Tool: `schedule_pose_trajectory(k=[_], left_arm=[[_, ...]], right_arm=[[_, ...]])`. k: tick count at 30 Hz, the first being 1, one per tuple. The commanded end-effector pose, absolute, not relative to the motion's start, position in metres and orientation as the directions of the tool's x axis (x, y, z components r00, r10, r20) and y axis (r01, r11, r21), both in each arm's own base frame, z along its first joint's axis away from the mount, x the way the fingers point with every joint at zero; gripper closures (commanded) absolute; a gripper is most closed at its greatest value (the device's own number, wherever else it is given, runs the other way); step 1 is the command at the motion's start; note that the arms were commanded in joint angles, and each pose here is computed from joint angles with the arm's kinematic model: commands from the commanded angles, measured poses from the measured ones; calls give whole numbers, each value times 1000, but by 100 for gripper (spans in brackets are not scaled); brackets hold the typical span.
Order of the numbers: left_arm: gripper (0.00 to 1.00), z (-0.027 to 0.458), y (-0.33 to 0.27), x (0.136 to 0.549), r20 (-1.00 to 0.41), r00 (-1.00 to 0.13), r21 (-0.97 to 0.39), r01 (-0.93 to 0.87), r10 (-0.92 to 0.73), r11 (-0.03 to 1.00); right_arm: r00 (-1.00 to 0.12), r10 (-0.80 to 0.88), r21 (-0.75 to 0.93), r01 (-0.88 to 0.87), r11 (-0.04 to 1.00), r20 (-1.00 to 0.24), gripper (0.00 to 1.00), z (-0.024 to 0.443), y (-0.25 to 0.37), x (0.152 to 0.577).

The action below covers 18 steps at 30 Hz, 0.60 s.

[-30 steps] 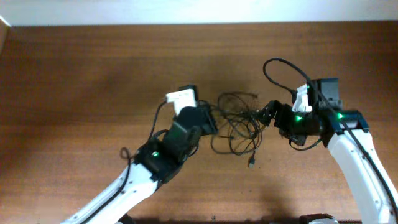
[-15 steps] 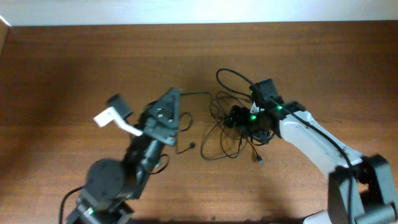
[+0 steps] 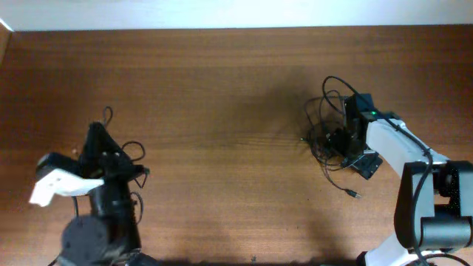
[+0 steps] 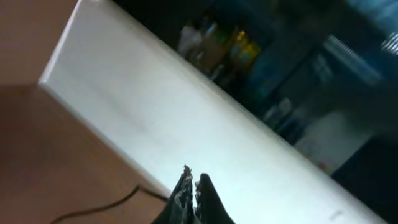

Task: Untangle cables
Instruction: 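Carry the separated cable to the far left and release it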

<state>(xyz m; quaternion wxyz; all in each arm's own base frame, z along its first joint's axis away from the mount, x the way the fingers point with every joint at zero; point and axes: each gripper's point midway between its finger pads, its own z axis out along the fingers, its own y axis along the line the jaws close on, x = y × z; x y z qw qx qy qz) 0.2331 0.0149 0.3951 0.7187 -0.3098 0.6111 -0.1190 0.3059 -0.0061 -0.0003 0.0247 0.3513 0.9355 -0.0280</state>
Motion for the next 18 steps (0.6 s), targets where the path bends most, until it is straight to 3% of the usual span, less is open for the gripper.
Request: schedule_pose_trajectory(k=[1, 5, 7, 9, 13, 18], left_arm=[[98, 361, -3, 262, -861, 91, -506, -269, -501, 820], [93, 341, -21, 312, -831, 77, -547, -292, -551, 784], [89, 327, 3, 329, -842, 95, -523, -384, -531, 761], [91, 287, 59, 347, -837, 10, -477, -502, -547, 721], [100, 258, 145, 331, -779, 20, -502, -618, -627, 604], [100, 268, 201, 279, -771, 126, -492, -740, -624, 459]], right_arm=[[-792, 610, -49, 610, 791, -29, 1, -6, -2, 298], [-805, 593, -49, 593, 804, -28, 1, -6, 5, 298], [-807, 590, -51, 590, 806, -25, 1, -6, 6, 297], [-808, 589, -50, 589, 806, -16, 1, -6, 7, 295], [-808, 589, -50, 589, 807, -15, 1, -6, 7, 295], [-808, 590, -38, 589, 807, -6, 1, -6, 10, 295]])
